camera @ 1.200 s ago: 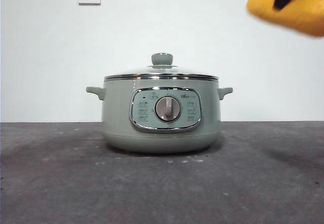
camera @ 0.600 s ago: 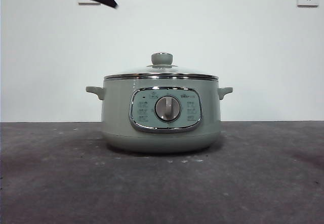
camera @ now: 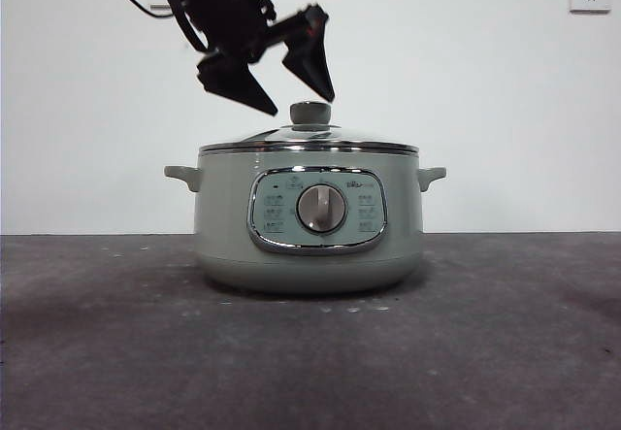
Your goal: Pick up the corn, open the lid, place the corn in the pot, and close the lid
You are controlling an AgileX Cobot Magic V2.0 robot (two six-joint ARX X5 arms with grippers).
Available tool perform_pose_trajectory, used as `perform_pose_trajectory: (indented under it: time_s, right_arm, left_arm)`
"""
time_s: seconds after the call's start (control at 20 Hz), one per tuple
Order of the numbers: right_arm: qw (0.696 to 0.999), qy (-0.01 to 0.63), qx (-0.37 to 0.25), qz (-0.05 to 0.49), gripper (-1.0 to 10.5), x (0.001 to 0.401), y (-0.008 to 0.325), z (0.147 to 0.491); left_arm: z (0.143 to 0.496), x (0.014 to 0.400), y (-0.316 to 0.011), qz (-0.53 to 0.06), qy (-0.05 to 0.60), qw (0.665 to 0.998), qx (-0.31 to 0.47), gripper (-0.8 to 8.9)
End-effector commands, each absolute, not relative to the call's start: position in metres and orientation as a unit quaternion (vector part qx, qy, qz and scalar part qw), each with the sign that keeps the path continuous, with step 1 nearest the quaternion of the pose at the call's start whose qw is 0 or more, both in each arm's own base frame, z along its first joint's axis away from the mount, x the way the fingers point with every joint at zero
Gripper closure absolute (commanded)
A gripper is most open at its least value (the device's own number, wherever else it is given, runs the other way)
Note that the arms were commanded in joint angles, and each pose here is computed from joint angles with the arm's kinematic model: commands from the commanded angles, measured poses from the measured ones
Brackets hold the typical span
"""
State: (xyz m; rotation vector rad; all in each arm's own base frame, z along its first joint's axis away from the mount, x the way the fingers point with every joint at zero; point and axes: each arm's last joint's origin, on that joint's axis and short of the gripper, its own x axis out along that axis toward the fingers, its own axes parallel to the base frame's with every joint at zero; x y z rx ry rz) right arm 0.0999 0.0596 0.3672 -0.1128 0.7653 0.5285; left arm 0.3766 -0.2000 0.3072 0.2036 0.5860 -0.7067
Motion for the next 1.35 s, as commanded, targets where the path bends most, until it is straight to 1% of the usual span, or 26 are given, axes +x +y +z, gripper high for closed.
perform_pose_trajectory:
  time_s: [0.05,0.25,0.3,0.35,0.4,0.45,0.75,0.8,0.9,0.95,1.0,1.35]
  right_arm:
    - [0.893,0.367,-0.048,0.255,9.6,0.0993,0.0595,0.3682]
    - [0.893,0.369,-0.049,0.254,9.6,0.0991,0.0594,0.3679]
    - [0.893,0.369,-0.049,0.254,9.6,0.0991,0.0594,0.368]
    - [0.893,0.369,-0.049,0.254,9.6,0.0991,0.0594,0.368]
    - [0.893,0.369,-0.049,0.254,9.6,0.0991,0.0594,0.368]
    - [0.893,0.369,-0.049,0.254,9.6,0.0991,0.0594,0.368]
    - [0.893,0.369,-0.049,0.254,9.6,0.0991,0.0594,0.368]
    - [0.893,0.369,-0.049,0.254,9.6,0.0991,0.0594,0.368]
    - [0.893,0.369,-0.049,0.254,9.6,0.0991,0.0594,0.3679]
    - [0.893,0.369,-0.049,0.254,9.6,0.0991,0.0594,0.3679]
    - [0.893,0.369,-0.049,0.254,9.6,0.0991,0.0594,0.368]
    - [0.893,0.369,-0.049,0.254,9.6,0.0991,0.0594,0.368]
  left_arm:
    - [0.299,0.3808,-0.2051,-0.343,0.282,0.89,0.105,2.47]
    - [0.2955,0.3817,-0.2095,-0.344,0.282,0.89,0.103,2.59]
    - [0.2959,0.381,-0.2115,-0.347,0.279,0.89,0.103,3.26]
    - [0.2959,0.3809,-0.2115,-0.347,0.279,0.889,0.103,4.36]
    - [0.2954,0.3806,-0.2113,-0.347,0.282,0.888,0.103,5.17]
    - [0.2948,0.3801,-0.2113,-0.35,0.286,0.886,0.103,5.39]
    - [0.2936,0.3788,-0.2127,-0.352,0.291,0.883,0.104,5.4]
    - [0.2936,0.3788,-0.2127,-0.352,0.291,0.883,0.104,5.62]
    - [0.2938,0.3784,-0.2136,-0.353,0.29,0.883,0.104,7.38]
    - [0.2939,0.3785,-0.2136,-0.353,0.289,0.884,0.104,7.99]
    - [0.294,0.3785,-0.2137,-0.353,0.289,0.884,0.104,8.25]
    - [0.2983,0.3783,-0.2134,-0.354,0.277,0.888,0.101,8.22]
